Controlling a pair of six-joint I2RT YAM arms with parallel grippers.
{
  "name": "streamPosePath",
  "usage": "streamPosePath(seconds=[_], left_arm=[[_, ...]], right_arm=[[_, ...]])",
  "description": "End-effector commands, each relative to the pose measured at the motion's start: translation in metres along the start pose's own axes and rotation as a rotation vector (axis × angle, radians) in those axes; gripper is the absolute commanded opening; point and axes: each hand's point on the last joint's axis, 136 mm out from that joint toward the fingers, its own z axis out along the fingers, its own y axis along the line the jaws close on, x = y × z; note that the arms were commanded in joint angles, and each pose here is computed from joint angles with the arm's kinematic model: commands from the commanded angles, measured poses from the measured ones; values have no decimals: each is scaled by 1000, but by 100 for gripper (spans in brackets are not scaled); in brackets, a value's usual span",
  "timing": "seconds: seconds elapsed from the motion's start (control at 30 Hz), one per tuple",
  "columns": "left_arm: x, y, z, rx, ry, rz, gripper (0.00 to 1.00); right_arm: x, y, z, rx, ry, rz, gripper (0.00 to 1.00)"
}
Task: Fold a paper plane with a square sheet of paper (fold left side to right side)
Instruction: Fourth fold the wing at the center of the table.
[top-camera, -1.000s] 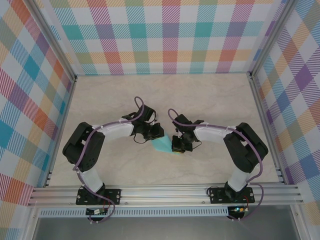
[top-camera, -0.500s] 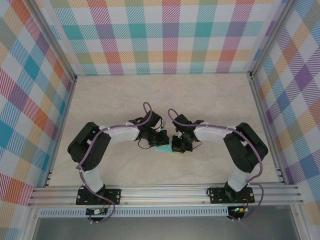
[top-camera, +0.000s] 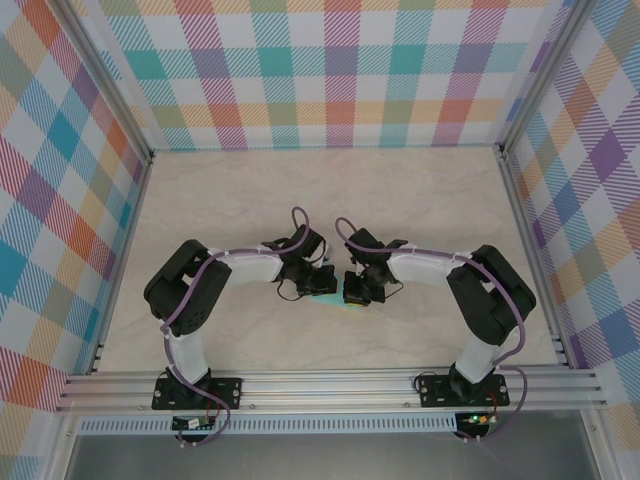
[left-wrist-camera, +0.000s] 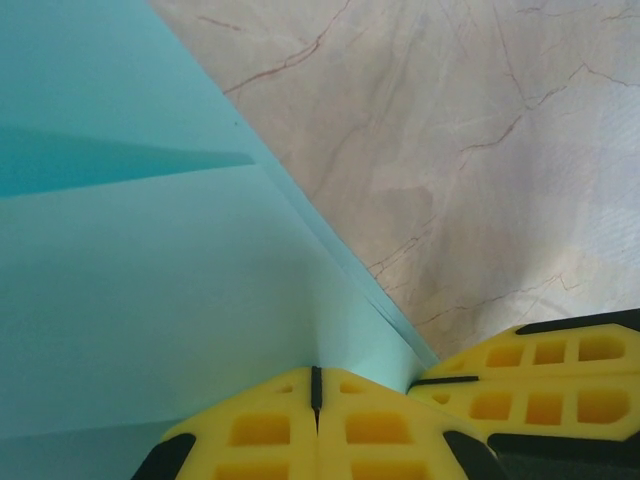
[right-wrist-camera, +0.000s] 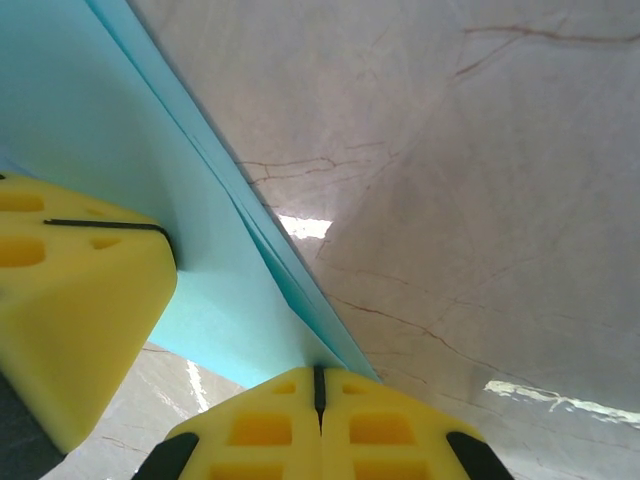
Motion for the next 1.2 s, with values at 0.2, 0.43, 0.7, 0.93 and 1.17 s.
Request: streamPosePath(seconds=[0.2, 0.43, 0.7, 0.93, 1.17], left_arm=[[-13, 56, -8, -127, -58, -15, 1], [-23, 90, -26, -173, -80, -57, 0], [-53, 131, -53, -167, -154, -172, 0], [-80, 147, -79, -146, -228, -226, 0], [-89, 146, -105, -130, -288, -239, 0]], right_arm=[[24, -44, 14, 175, 88, 27, 4], [26, -44, 14, 176, 91, 27, 4], [27, -45, 13, 176, 96, 26, 4], [27, -44, 13, 173, 97, 23, 4], [23, -35, 12, 130, 80, 6, 5]])
